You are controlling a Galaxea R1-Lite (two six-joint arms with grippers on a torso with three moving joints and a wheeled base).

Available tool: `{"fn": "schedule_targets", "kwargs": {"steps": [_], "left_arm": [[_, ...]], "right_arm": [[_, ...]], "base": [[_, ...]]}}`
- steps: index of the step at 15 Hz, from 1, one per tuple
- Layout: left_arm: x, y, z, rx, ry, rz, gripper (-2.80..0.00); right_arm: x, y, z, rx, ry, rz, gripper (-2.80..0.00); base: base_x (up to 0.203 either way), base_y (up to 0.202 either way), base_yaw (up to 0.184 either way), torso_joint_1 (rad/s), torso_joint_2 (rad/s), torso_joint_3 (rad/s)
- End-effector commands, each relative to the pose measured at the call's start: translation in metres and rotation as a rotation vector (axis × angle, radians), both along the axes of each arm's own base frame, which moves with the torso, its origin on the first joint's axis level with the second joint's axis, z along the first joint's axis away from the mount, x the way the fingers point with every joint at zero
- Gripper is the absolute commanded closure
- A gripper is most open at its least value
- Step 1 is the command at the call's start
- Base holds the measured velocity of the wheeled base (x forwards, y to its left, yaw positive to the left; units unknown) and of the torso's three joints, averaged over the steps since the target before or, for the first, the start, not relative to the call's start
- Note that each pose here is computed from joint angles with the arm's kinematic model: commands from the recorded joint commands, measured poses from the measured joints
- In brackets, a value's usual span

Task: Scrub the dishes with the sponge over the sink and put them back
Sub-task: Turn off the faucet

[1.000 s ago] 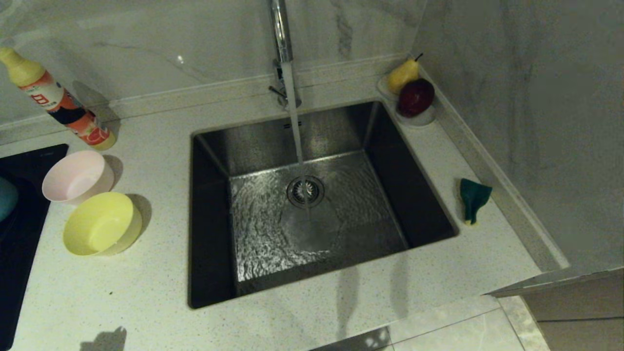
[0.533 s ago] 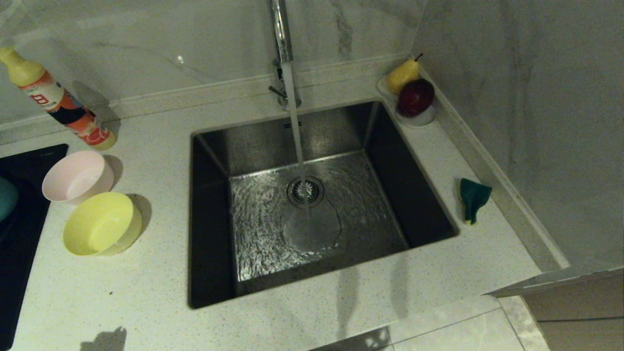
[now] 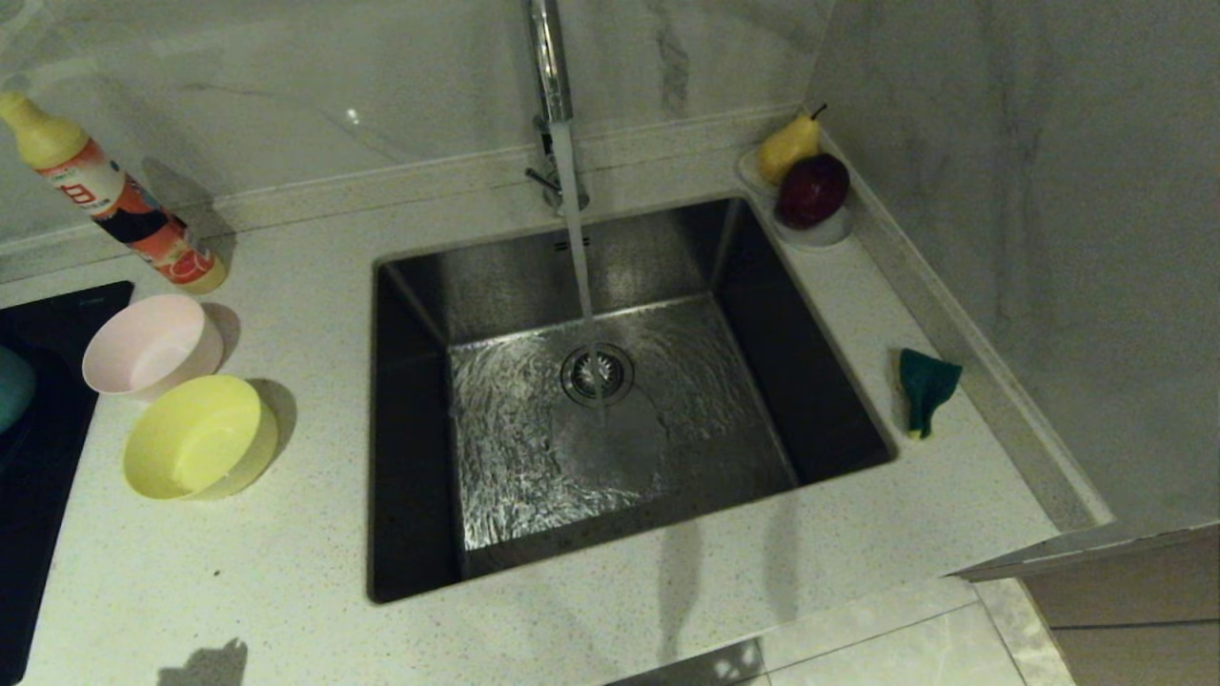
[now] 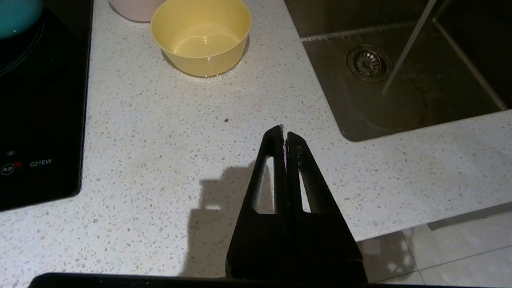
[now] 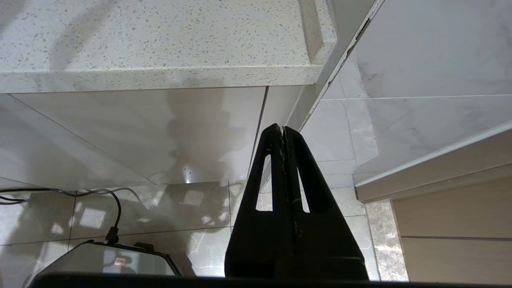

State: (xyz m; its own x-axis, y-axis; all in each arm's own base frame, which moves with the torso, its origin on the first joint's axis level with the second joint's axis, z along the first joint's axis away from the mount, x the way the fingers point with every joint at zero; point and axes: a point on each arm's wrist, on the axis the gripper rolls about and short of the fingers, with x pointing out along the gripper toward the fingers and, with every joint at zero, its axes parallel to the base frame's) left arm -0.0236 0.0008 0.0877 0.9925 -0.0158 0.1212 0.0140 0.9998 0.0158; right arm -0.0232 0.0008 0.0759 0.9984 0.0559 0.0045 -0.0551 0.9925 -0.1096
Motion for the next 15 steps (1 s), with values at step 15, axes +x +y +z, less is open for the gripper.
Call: {"fn": "schedule_targets", "kwargs": {"steps": [15], "left_arm": [[0.016, 0.001, 0.108, -0.188, 0.066, 0.047, 0.0]], "right_arm": [[0.0, 0.0, 0.0, -0.001, -0.002, 0.001, 0.0]], "base": [[0.0, 0.0, 0.0, 0.0, 0.0, 0.0]]}}
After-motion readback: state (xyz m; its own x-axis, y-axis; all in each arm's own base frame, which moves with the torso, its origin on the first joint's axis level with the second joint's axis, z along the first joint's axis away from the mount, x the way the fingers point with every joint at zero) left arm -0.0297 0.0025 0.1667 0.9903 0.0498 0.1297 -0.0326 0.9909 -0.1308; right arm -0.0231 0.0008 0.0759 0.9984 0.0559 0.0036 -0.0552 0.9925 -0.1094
